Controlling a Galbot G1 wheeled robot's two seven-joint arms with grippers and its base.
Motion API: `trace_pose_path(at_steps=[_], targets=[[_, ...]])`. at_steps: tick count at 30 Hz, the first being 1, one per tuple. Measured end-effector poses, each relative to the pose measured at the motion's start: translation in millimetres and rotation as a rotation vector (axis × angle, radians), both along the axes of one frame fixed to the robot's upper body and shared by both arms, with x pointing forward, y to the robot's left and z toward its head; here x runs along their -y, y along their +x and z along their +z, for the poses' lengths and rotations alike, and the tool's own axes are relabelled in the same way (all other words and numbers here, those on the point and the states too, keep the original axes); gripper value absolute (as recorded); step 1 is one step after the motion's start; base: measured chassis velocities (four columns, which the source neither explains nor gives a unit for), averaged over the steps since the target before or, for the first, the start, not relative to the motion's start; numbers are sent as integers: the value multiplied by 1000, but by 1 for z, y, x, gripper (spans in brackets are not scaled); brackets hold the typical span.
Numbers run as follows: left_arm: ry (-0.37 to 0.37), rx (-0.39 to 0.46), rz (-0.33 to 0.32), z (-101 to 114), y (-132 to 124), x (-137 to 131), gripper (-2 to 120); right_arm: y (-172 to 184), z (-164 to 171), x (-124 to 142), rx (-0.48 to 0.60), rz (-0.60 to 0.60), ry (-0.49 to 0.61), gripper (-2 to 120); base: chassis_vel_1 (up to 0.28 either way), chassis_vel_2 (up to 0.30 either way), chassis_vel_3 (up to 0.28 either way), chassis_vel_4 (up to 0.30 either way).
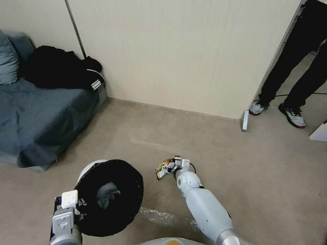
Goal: Pick up the trash bin, then pick up the garbage from the floor and place it into the trash bin.
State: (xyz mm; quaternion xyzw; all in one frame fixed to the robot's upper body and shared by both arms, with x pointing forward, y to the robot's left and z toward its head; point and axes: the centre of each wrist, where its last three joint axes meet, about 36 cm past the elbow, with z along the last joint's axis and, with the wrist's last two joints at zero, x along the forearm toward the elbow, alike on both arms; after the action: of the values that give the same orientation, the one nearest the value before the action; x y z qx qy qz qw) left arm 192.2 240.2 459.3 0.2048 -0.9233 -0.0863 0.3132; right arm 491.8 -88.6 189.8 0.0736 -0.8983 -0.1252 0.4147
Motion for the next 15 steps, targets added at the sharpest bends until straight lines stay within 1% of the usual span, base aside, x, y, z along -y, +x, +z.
trace_pose_path(at_steps=[2,3,4,5,6,7,8,9,10,13,14,15], targets=[[1,-2,0,-1,0,0,0,5,-5,4,14,4,0,84,0,0,0,0],[1,-2,0,-1,0,0,0,5,-5,4,14,4,0,84,0,0,0,0],[2,-2,0,-1,0,0,0,6,-5,5,15,5,1,81,0,0,0,0],[2,-3,0,-1,0,0,0,8,-6,7,17,8,1,75,0,0,0,0],[2,-3,0,-2,0,0,0,9,-7,8,21,11,3,71,0,0,0,0],[2,-3,0,-2,0,0,0,9,-7,8,21,11,3,71,0,0,0,0],[2,-4,0,-2,0,0,0,10,-8,9,23,13,5,64,0,0,0,0],[3,-5,0,-2,0,0,0,13,-8,11,22,13,7,59,0,0,0,0],[3,-5,0,-2,0,0,0,13,-8,11,22,13,7,59,0,0,0,0],[3,-5,1,-3,-1,1,0,17,-9,15,18,8,14,44,0,0,0,0],[3,-5,1,-3,-1,1,0,17,-9,15,18,8,14,44,0,0,0,0],[4,-4,1,-3,-1,1,0,19,-10,17,15,4,17,39,0,0,0,0]])
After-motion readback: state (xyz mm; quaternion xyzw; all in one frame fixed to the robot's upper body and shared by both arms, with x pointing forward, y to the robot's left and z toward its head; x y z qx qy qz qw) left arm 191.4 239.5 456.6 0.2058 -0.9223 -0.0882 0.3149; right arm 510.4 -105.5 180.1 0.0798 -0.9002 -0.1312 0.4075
